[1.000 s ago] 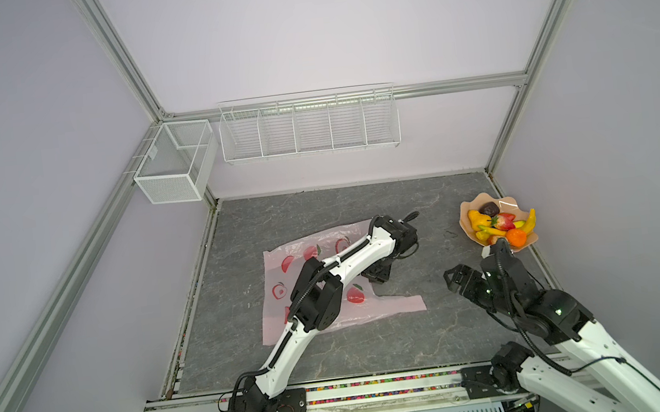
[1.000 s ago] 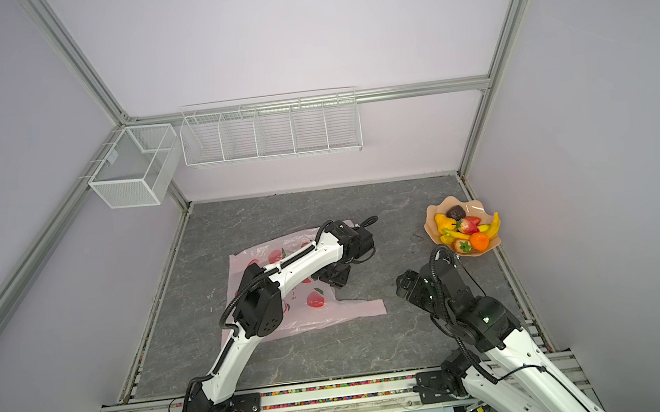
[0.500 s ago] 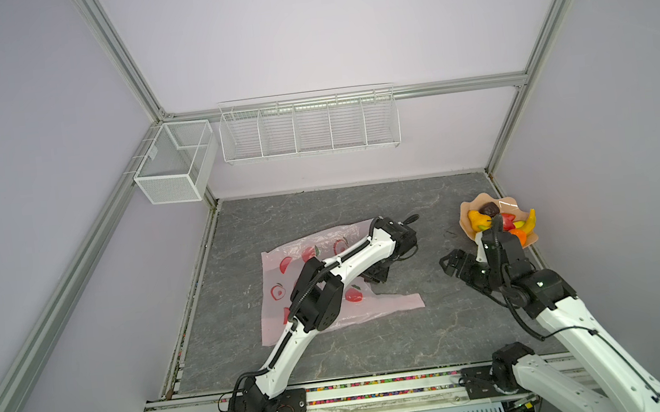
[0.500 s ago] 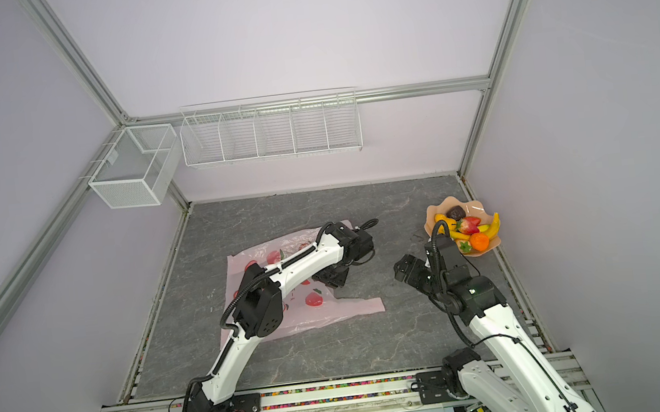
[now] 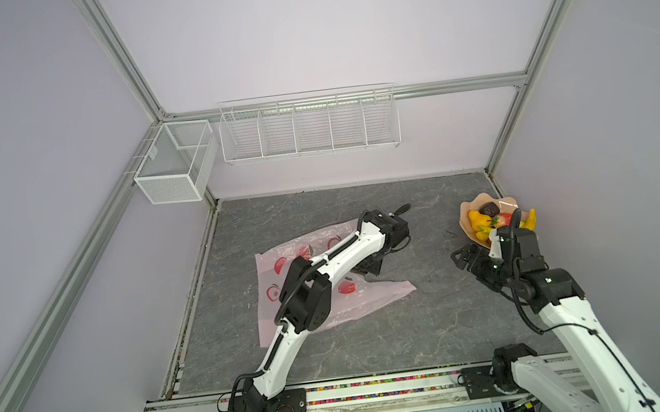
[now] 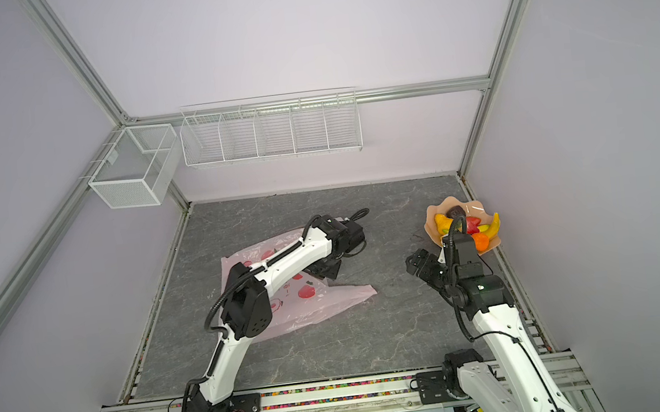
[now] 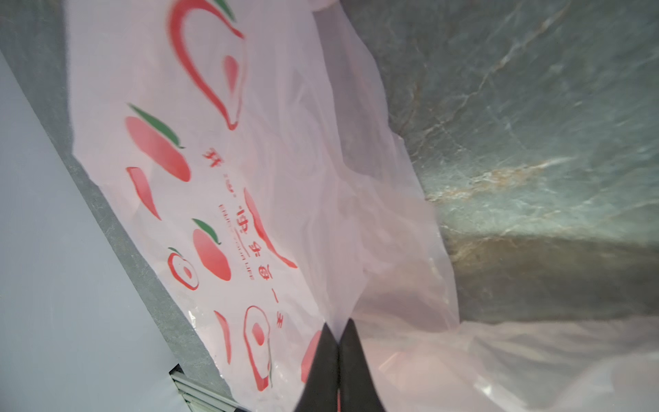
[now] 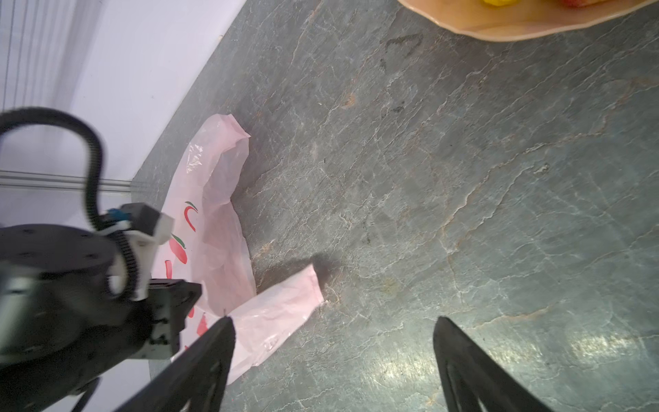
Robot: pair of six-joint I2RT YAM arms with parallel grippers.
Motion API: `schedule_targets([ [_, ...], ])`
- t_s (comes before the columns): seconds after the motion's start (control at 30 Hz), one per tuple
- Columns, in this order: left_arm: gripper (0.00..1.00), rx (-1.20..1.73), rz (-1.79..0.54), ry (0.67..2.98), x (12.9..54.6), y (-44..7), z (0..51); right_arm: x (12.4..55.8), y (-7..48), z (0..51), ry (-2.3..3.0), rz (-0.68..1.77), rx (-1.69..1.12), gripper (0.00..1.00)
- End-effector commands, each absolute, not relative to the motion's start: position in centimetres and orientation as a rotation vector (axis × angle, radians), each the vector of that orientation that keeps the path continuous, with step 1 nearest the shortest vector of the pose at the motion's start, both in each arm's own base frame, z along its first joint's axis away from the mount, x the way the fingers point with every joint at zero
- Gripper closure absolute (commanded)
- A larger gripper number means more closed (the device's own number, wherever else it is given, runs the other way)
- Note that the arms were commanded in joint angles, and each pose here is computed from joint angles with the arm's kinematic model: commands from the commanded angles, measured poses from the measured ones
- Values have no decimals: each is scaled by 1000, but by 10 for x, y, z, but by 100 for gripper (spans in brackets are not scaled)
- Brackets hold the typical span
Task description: Place the fruits into the plastic bag
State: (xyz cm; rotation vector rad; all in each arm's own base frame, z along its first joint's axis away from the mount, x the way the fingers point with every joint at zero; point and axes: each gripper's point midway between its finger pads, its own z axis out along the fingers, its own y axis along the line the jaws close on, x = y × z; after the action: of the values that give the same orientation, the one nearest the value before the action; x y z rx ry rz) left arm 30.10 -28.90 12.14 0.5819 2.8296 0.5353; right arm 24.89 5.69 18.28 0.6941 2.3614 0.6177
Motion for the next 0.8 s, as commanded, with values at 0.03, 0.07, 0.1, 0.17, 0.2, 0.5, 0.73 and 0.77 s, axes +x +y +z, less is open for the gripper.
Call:
schedule_targets([
  [0.03,100,573,435,2760,289,-273,185,251,58,183,2387,638,676,11],
  [0.07,100,584,407,2750,286,-272,193,253,57,184,2387,637,676,11],
  [0.1,100,593,386,2739,284,-272,199,254,57,183,2389,635,674,11],
  [0.17,100,612,363,2716,279,-268,211,258,55,184,2393,625,668,11],
  [0.2,100,619,360,2705,278,-266,215,260,54,185,2393,619,660,11],
  [0.5,100,605,354,2657,273,-250,224,268,23,188,2435,484,697,11],
  [0.73,100,561,278,2624,272,-248,236,269,-17,191,2499,210,660,10],
  [0.77,100,561,266,2622,271,-248,237,271,-24,189,2516,164,655,10],
])
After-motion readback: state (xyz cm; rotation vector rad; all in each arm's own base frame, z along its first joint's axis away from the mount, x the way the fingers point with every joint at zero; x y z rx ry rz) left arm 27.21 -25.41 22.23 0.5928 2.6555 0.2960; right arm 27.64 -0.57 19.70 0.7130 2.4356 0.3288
